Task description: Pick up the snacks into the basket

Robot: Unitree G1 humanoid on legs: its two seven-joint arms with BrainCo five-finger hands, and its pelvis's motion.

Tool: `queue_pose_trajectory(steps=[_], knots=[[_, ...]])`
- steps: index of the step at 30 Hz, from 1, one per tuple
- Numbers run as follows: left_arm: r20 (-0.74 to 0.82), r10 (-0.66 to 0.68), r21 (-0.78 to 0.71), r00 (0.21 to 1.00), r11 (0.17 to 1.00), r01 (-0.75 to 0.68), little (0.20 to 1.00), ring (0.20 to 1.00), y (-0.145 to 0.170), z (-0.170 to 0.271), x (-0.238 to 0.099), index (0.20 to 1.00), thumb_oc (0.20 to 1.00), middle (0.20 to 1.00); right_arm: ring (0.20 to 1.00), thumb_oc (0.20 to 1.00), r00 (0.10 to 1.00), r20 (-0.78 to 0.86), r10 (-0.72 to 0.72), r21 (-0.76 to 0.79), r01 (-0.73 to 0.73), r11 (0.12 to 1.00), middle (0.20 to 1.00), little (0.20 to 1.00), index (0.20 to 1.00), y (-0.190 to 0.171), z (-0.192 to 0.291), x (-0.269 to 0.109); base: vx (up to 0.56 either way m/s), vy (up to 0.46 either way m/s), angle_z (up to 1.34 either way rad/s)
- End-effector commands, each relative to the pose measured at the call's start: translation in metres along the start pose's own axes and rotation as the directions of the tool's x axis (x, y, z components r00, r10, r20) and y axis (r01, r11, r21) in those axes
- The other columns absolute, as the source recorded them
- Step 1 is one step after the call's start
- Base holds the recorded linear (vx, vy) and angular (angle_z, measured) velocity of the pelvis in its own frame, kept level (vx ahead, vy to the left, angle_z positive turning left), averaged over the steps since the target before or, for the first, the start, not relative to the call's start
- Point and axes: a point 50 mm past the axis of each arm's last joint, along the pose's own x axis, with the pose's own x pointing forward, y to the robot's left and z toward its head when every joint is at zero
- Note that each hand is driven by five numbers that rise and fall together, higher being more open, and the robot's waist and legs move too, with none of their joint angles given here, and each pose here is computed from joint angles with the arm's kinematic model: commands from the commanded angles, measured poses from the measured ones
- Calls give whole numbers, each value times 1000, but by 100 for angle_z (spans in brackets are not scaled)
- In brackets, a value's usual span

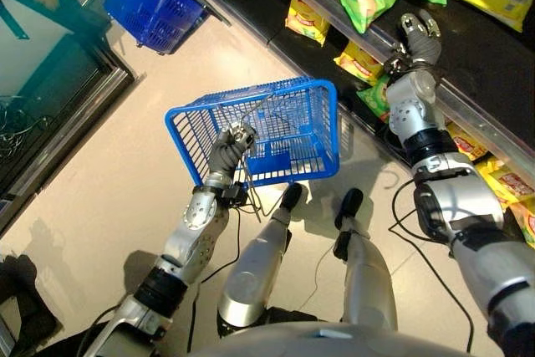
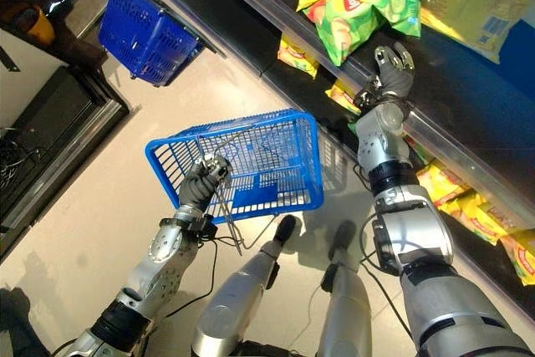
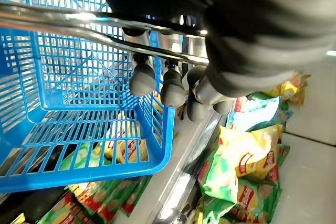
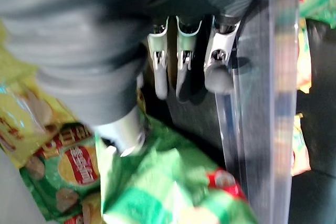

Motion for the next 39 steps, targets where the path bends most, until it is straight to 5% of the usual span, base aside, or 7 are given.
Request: queue_pose_trajectory(steps=[1, 4, 13, 19, 26, 39], knots=[[278, -63, -38, 959, 996, 76, 200, 200, -14, 51, -6, 200, 200, 200, 1000, 1000, 996, 50, -70, -15, 71, 997, 1000, 1000, 1000, -13, 17, 8, 0, 0, 0], [277, -60, -36, 959, 997, 72, 200, 200, -14, 51, -5, 200, 200, 200, 1000, 1000, 989, 58, -133, 0, 133, 991, 1000, 1000, 1000, -19, 25, 13, 0, 0, 0], [301, -53, -25, 952, 998, 63, 200, 200, -13, 55, -2, 200, 200, 200, 1000, 1000, 1000, 16, -18, 28, 18, 999, 1000, 1000, 1000, 1, 11, 6, 0, 0, 0], [288, -69, -39, 955, 996, 84, 200, 200, -14, 52, -3, 200, 200, 200, 1000, 1000, 995, -31, 91, 258, -80, 963, 1000, 1000, 1000, 17, 4, -2, 0, 0, 0], [275, -86, -50, 957, 993, 104, 200, 200, -15, 50, -2, 200, 200, 200, 1000, 1000, 994, -7, 107, 351, -98, 931, 1000, 1000, 1000, 21, 12, -1, 15, -5, 4], [267, -125, -34, 956, 990, 139, 200, 200, -15, 50, -3, 200, 200, 200, 1000, 1000, 995, 95, -4, 349, -29, 937, 1000, 1000, 1000, 5, 73, 22, 22, -16, 13]])
